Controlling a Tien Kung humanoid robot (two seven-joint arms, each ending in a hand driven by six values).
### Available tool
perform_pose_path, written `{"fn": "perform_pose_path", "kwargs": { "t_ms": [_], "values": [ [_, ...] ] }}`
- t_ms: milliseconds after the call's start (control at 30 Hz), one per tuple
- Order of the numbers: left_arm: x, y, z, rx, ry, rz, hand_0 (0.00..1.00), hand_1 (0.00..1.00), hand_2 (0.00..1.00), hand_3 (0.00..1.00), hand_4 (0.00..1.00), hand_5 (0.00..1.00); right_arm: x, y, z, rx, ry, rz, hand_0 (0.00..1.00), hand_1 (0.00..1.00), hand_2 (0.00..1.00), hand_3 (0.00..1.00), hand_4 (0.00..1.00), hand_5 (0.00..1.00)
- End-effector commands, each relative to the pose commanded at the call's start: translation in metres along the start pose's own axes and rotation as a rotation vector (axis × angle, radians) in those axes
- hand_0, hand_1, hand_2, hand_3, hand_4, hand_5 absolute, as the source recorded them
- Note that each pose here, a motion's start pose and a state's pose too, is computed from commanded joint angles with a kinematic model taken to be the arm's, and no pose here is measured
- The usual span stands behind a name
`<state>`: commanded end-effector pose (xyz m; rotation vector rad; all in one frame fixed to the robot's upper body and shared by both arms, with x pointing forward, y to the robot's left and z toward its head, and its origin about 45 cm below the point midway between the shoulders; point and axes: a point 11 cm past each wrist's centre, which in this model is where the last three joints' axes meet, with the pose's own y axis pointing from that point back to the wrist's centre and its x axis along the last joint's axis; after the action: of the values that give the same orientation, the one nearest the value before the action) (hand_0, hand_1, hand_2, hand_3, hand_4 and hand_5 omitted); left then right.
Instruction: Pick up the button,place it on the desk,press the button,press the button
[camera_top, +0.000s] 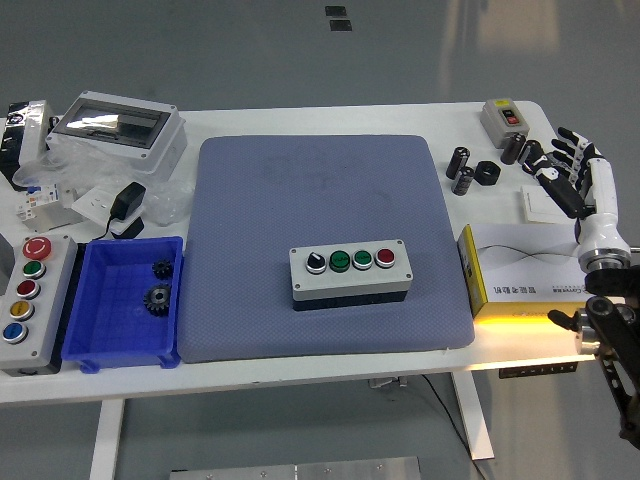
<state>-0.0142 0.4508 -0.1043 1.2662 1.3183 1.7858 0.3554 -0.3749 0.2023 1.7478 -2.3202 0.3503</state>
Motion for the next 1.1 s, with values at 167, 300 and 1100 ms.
{"fn": "perform_pose_path", "kwargs": {
  "t_ms": [167,300,1100],
  "values": [
    [0.000,0.000,0.000,-0.001,0.001,0.001,0.656,0.629,0.620,0.697,0.814,0.249,0.000,-0.001,0.001,-0.008,-0.033,-0.007,0.775,0.834,0.819,0.849,0.687,0.390],
    [0.000,0.000,0.000,0.000,0.003,0.001,0.656,0.629,0.620,0.697,0.813,0.251,0.002,-0.004,0.001,-0.020,-0.099,-0.026,0.765,0.830,0.815,0.849,0.678,0.386],
    [0.001,0.000,-0.004,0.007,0.008,0.003,0.655,0.629,0.620,0.696,0.813,0.251,-0.077,0.018,-0.020,-0.144,-1.078,-0.752,0.288,0.421,0.881,0.548,0.748,0.424]
  ]
}}
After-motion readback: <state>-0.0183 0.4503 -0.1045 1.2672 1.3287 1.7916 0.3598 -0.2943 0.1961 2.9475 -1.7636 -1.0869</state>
